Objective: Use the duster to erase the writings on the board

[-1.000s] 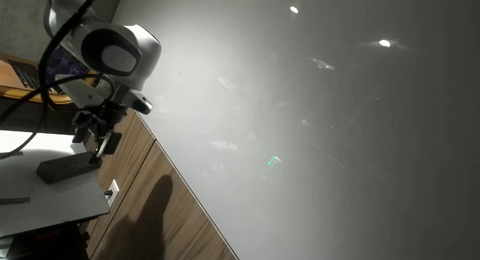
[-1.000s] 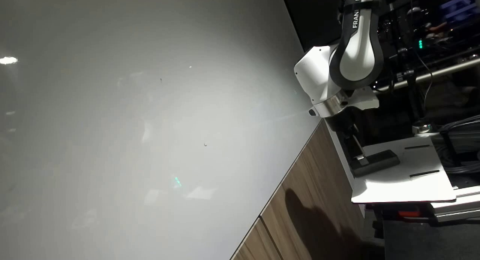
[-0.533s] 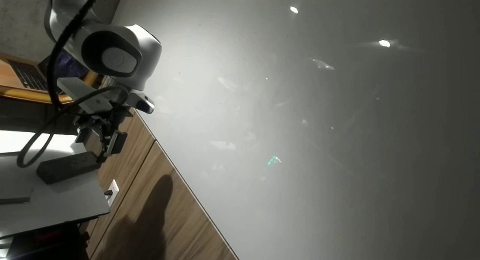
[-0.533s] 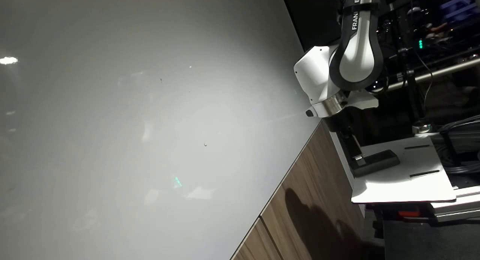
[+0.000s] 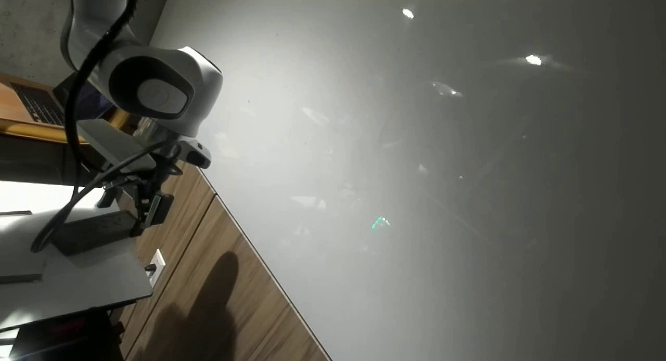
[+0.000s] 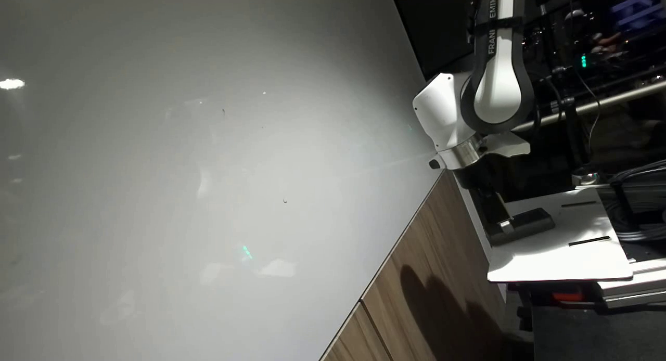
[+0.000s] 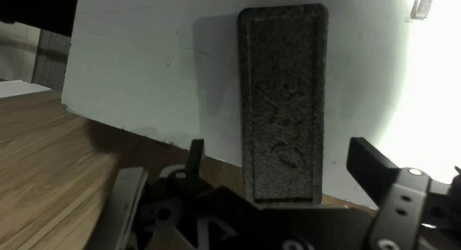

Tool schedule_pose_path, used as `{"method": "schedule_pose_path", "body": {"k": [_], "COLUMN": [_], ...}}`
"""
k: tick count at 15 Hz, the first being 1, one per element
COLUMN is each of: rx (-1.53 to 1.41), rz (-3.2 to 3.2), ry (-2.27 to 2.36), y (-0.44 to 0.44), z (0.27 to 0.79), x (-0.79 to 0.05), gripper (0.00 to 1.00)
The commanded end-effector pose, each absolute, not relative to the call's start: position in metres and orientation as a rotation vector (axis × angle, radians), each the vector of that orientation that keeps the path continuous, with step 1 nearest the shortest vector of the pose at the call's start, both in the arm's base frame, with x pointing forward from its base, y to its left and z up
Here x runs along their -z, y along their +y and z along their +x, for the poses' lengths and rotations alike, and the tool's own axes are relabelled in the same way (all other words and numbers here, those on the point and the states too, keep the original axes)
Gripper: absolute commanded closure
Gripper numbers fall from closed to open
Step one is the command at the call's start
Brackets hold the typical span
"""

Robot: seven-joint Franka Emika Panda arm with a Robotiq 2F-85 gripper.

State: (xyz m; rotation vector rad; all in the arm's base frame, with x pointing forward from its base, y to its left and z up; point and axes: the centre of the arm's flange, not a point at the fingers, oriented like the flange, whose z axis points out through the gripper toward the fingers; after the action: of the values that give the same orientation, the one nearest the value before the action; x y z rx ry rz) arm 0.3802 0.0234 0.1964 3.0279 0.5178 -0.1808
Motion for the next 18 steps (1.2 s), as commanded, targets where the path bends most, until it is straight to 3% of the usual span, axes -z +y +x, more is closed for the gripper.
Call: {"method": "schedule_pose_path", "body": {"k": [1,4,7,18], "rx": [0.155,0.147,0.135,0.056], "rz": [3.016,3.015,3.009,2.93], "ry": [0.565,0.579,0.576,0.223], "y": [0.012,0.019,0.029,0.038], "z": [0.347,0.348,0.351,0.363], "x": [-0.187,-0.19,-0.205,-0.232], "gripper": [0.26,0.51,0.7,0.7]}}
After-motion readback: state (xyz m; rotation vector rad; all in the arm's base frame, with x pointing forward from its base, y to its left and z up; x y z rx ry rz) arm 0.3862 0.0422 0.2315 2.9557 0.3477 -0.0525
